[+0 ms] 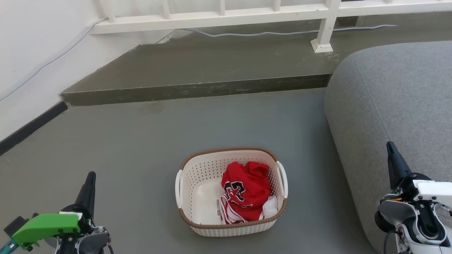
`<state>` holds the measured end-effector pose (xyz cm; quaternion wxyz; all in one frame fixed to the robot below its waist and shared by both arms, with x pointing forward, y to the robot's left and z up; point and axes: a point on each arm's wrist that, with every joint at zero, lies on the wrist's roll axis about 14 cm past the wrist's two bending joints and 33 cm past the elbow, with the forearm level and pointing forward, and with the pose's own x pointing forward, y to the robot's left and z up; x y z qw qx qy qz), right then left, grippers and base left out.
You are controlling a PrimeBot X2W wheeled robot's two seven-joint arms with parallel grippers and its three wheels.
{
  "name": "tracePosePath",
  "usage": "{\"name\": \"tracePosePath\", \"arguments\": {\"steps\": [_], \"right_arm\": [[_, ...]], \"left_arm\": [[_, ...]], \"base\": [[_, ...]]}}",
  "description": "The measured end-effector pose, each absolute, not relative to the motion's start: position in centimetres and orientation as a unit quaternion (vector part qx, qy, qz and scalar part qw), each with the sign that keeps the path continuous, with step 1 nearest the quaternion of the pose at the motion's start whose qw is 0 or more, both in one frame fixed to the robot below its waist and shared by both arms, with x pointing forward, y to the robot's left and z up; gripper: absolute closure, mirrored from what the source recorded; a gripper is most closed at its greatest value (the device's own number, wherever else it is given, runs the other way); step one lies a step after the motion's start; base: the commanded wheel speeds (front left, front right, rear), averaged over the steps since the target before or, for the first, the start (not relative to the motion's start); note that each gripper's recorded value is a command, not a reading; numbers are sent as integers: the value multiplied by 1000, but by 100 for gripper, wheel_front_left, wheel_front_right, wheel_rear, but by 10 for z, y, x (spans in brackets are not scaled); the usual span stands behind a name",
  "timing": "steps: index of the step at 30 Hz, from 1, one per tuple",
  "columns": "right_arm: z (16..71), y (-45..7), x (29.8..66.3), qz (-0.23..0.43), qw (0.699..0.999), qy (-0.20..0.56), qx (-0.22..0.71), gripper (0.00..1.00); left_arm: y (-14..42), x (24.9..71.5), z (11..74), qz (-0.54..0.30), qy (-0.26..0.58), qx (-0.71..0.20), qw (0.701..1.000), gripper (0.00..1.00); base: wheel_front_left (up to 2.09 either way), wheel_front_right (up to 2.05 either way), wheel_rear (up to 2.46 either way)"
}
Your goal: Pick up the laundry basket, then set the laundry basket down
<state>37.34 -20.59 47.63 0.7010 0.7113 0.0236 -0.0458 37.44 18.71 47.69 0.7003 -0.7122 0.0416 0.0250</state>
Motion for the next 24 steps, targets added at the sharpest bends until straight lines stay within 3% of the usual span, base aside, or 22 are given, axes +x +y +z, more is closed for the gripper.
{"name": "tracePosePath", "arguments": {"steps": [8,9,14,24], "right_arm": [[476,-206,373,-45,701,23,711,100],[475,-206,373,-47,701,24,712,0],[450,-201,358,-73,691,50,717,0],[452,-202,359,-72,697,47,712,0]], "left_arm": [[187,374,477,25,41,-712,700,100],[187,374,475,27,43,-713,700,0],[181,362,453,50,69,-718,691,0],[177,363,455,45,70,-716,693,0]], "base": [[0,0,0],[0,0,0],[0,0,0],[0,0,0]]}}
